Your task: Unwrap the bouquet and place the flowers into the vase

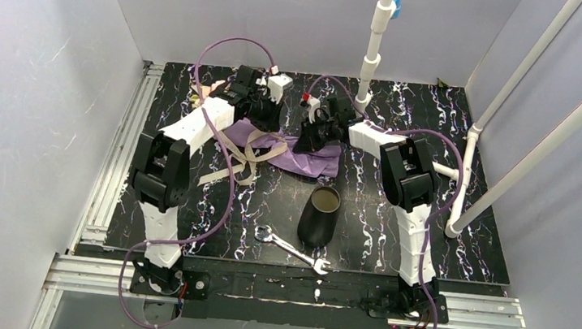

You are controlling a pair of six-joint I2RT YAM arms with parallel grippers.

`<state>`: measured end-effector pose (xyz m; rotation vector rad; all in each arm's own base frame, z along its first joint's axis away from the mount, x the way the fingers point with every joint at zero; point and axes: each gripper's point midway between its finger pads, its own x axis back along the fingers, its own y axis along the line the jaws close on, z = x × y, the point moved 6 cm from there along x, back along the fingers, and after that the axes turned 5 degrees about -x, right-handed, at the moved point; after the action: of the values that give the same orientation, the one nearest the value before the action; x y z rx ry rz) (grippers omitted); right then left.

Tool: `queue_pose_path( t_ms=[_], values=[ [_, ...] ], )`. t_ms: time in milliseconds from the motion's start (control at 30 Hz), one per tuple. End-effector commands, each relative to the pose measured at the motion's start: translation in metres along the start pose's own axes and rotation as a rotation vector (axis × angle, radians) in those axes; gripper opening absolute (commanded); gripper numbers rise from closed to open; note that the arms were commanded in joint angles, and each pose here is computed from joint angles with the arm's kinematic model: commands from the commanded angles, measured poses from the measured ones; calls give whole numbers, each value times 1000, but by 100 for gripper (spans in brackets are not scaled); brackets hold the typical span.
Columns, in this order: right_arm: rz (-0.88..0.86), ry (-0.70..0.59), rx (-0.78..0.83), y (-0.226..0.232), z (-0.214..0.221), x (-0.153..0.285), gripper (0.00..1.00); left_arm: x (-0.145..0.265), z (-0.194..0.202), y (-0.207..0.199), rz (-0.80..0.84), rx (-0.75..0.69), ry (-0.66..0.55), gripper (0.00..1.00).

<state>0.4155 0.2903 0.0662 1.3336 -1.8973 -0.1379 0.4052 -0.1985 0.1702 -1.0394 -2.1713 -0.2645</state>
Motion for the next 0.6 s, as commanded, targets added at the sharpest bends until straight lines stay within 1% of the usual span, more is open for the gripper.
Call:
queue_pose_path(
  t_ms=[0, 133, 333, 567],
  values=[
    [95, 139, -136, -31, 51, 4, 1, -19, 7, 11, -20, 135, 65, 8],
    [95, 146, -135, -30, 53, 4, 1, -31, 12, 16, -35, 153, 84, 8],
    [96, 151, -139, -31, 55, 4, 1, -36, 18, 15, -30, 175, 100, 8],
    [96, 149, -143, -31, 54, 3, 1, -47, 22, 19, -66, 206, 115, 19]
  ],
)
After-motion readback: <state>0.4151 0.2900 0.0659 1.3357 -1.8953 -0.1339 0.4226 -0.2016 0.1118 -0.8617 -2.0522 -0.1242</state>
